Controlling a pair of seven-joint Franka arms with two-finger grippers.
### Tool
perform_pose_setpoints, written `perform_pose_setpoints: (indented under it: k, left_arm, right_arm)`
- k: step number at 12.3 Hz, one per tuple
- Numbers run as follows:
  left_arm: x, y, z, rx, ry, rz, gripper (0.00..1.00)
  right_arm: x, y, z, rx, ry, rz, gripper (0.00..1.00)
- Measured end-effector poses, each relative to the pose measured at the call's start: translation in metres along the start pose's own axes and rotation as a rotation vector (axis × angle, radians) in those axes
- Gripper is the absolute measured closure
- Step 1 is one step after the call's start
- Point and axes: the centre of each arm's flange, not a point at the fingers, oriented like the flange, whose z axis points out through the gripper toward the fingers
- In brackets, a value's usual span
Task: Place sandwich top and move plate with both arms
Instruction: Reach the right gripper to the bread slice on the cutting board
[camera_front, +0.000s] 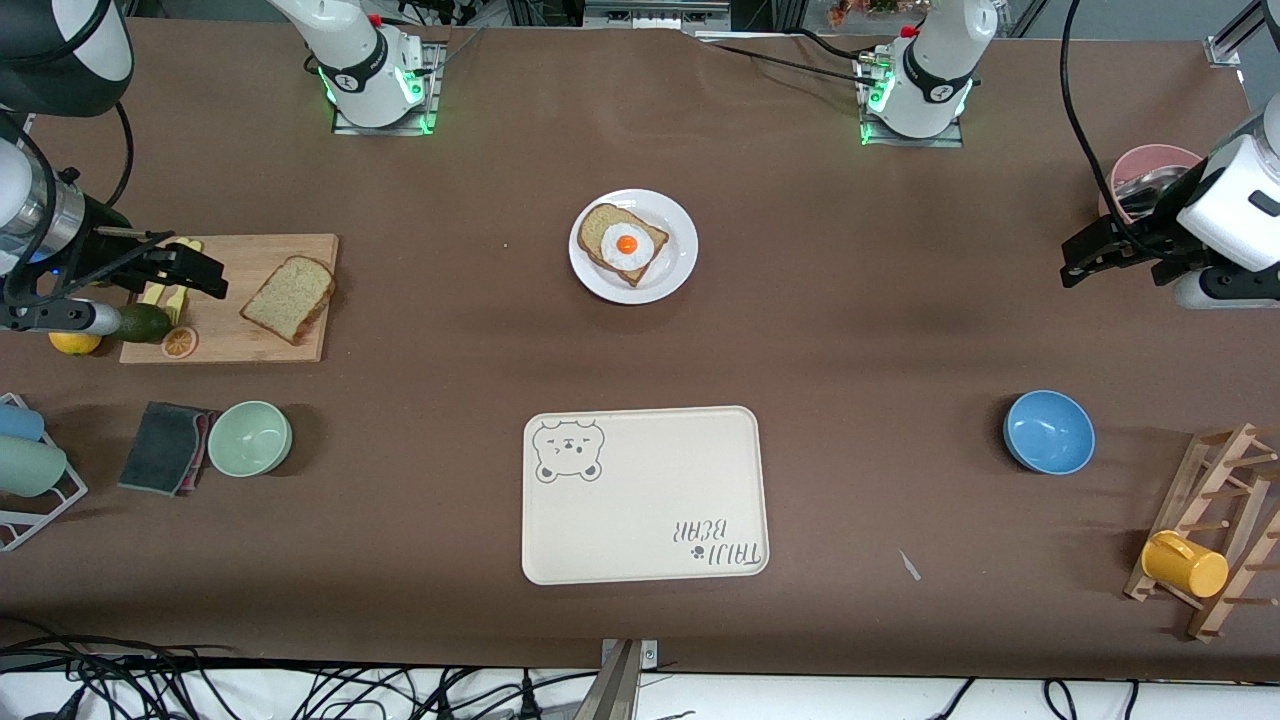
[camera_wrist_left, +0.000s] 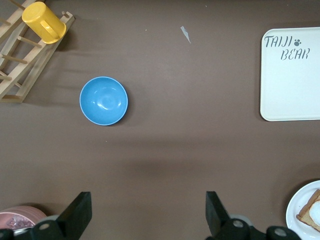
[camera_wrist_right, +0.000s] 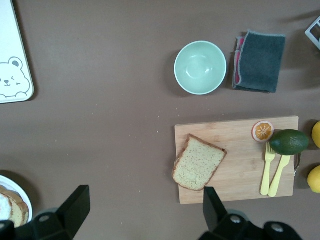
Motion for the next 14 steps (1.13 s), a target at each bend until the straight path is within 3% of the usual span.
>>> perform_pose_setpoints:
  k: [4,6,9,12,14]
  left_arm:
    - [0.0,0.0,0.0,0.0,0.001,0.0,0.0]
    - [0.0,0.0,-0.001,0.0,0.001,0.0,0.0]
    - [0.0,0.0,-0.001,0.0,0.001,0.0,0.0]
    - [0.0,0.001,-0.001,0.0,0.002,0.001,0.0]
    - [0.0,0.001,-0.001,0.0,0.002,0.001,0.0]
  right_arm:
    - [0.006,-0.02,0.044,-0.012,-0.039,-0.036,0.0]
    - [0.012,-0.023,0.068,-0.053,-0.035,-0.054,0.0]
    - [0.011,-0.029,0.092,-0.083,-0.07,-0.07,0.0]
    - [-0.003,-0.065,0.128,-0.224,-0.079,-0.054,0.0]
    - [-0.015,-0.076,0.168,-0.248,-0.082,-0.07,0.0]
